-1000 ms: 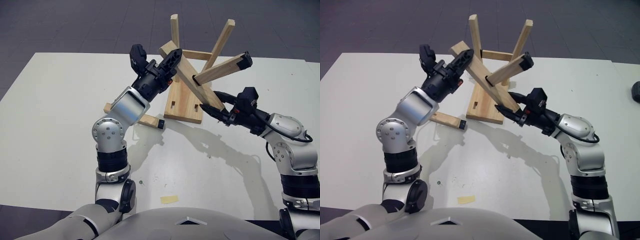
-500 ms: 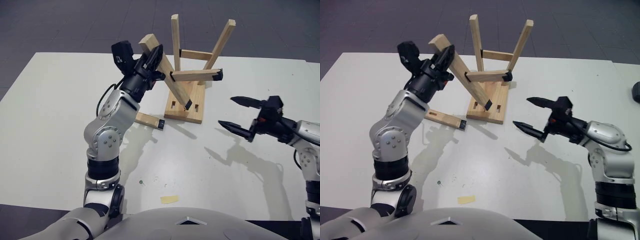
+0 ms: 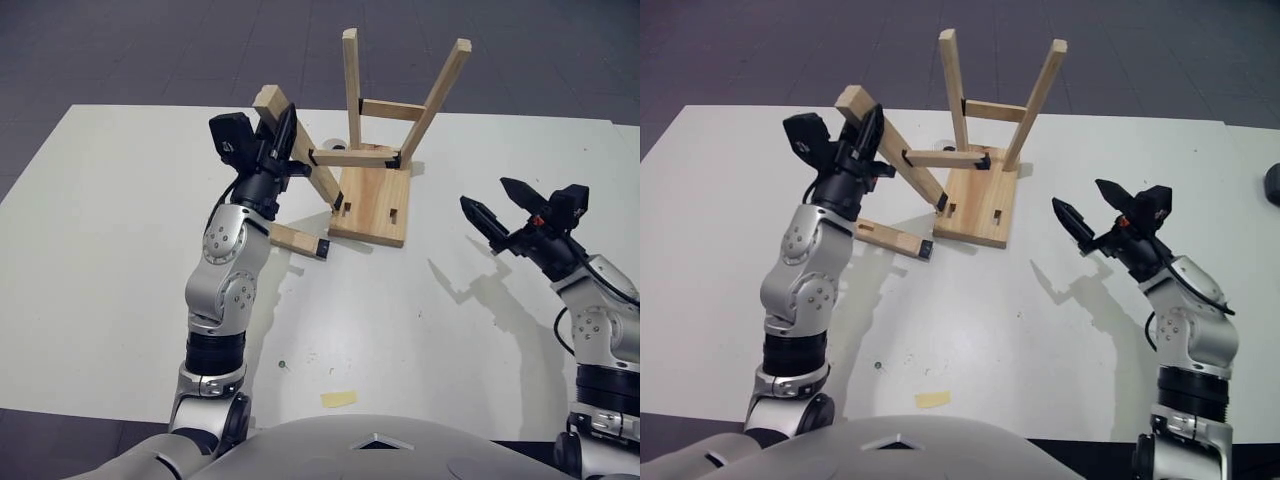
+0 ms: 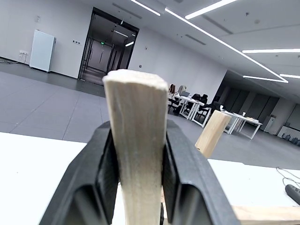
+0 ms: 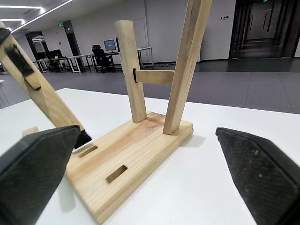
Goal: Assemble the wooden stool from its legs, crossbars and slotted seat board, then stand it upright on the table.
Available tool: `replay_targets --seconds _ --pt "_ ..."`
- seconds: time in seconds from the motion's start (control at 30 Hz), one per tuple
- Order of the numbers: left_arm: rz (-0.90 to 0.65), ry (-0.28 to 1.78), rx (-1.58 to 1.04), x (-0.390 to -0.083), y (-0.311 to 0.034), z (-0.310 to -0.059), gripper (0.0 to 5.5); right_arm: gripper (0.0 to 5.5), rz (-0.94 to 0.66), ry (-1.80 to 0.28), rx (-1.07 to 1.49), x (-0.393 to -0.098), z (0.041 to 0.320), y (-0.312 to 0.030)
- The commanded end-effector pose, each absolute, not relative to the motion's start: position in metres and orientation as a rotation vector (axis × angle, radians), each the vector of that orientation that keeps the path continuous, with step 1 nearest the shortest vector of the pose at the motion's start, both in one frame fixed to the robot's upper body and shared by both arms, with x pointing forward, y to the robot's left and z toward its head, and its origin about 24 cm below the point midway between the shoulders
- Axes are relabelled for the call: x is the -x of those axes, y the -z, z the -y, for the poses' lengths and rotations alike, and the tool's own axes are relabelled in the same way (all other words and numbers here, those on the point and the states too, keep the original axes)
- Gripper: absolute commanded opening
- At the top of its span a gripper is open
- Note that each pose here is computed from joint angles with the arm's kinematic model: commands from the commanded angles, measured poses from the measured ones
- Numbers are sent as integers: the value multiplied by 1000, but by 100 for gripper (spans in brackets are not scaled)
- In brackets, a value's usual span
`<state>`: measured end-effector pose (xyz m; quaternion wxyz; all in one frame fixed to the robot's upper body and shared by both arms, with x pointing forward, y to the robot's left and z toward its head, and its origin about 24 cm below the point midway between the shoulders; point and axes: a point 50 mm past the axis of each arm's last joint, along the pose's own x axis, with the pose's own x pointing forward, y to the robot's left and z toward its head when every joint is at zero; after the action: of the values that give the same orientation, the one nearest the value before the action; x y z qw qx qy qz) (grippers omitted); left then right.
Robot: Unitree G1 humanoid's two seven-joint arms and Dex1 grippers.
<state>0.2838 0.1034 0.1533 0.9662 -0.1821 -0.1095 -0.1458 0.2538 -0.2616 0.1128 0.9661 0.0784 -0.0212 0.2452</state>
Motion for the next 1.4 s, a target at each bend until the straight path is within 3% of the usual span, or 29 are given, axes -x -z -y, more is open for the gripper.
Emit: replay_targets --seconds 0.03,0.17,0.4,0.63,0.9,1.13,1.4 --pt "226 276 379 -285 -150 -103 105 540 129 -455 -181 -272 246 -129" --pt "237 251 407 -286 -154 -105 105 540 78 -442 -170 -273 241 -120" --pt "263 258 452 -285 -167 -100 105 540 -204 -380 53 -282 228 -69" --pt "227 241 458 -285 -161 -98 105 540 -258 -357 226 -289 198 -45" --pt "190 248 481 -286 -154 -90 105 540 -252 -309 248 -290 198 -44" --pt "169 253 479 -286 -150 -82 105 540 -134 -243 237 -296 219 -80" --pt "141 211 476 -286 -142 -85 105 540 -210 -275 364 -299 210 -70"
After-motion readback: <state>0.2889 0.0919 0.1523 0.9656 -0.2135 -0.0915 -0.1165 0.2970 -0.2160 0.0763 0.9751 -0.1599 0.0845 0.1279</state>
